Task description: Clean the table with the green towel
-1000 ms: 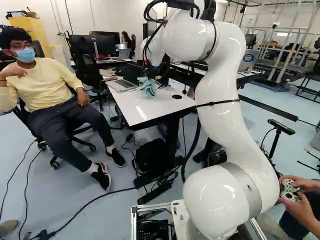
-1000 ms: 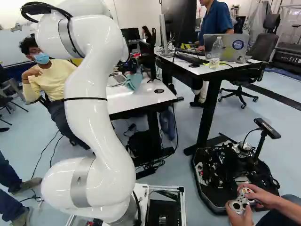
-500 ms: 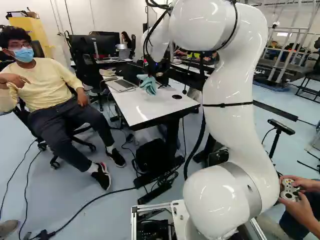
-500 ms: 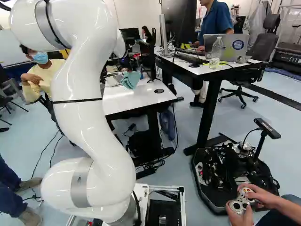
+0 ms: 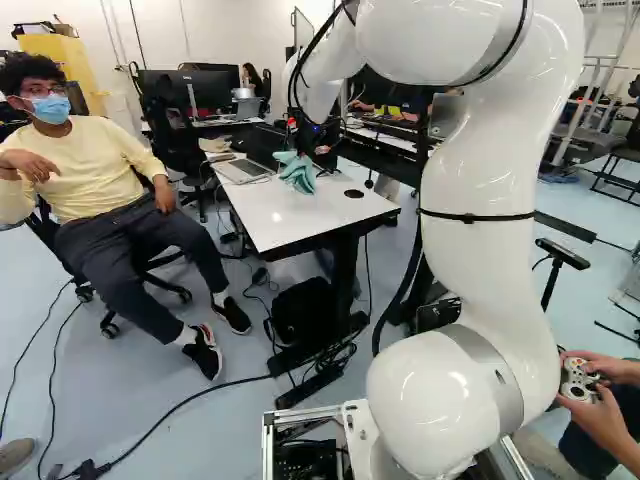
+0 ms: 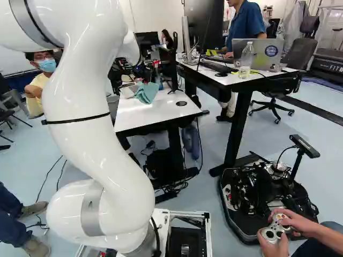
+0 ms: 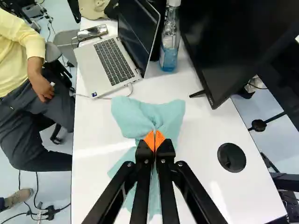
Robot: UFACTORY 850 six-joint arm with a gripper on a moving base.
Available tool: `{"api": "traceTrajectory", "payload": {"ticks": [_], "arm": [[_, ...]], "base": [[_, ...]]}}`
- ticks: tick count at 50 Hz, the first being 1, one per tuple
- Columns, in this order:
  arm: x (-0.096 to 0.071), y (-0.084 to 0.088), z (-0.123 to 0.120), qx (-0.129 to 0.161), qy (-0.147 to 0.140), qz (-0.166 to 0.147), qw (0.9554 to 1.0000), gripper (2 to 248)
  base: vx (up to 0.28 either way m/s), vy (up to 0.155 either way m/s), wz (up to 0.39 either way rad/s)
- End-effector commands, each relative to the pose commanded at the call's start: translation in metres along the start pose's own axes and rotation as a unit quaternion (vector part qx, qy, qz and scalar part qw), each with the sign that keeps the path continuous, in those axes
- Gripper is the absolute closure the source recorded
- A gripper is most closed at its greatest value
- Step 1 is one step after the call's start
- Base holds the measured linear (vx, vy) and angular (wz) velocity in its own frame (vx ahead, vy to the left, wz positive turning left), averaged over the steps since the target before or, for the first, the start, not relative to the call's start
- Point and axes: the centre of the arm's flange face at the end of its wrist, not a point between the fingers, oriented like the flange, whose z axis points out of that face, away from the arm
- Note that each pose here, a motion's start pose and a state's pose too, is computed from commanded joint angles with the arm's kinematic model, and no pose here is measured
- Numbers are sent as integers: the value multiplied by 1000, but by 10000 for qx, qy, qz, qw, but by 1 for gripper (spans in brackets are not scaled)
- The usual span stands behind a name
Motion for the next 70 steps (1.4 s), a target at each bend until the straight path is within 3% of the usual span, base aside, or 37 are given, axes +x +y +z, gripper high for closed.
{"api": "traceTrajectory", "payload": {"ticks": [24,33,48,70], "arm": [[-33,-2,-34,32,-101,79,9999,225],[-37,-1,-38,36,-113,111,9999,225],[-35,1,-36,25,-107,126,9999,225],[-10,22,-11,-90,-34,251,9996,225]], "base": [[0,0,0],[0,0,0],[0,0,0],[0,0,0]]}}
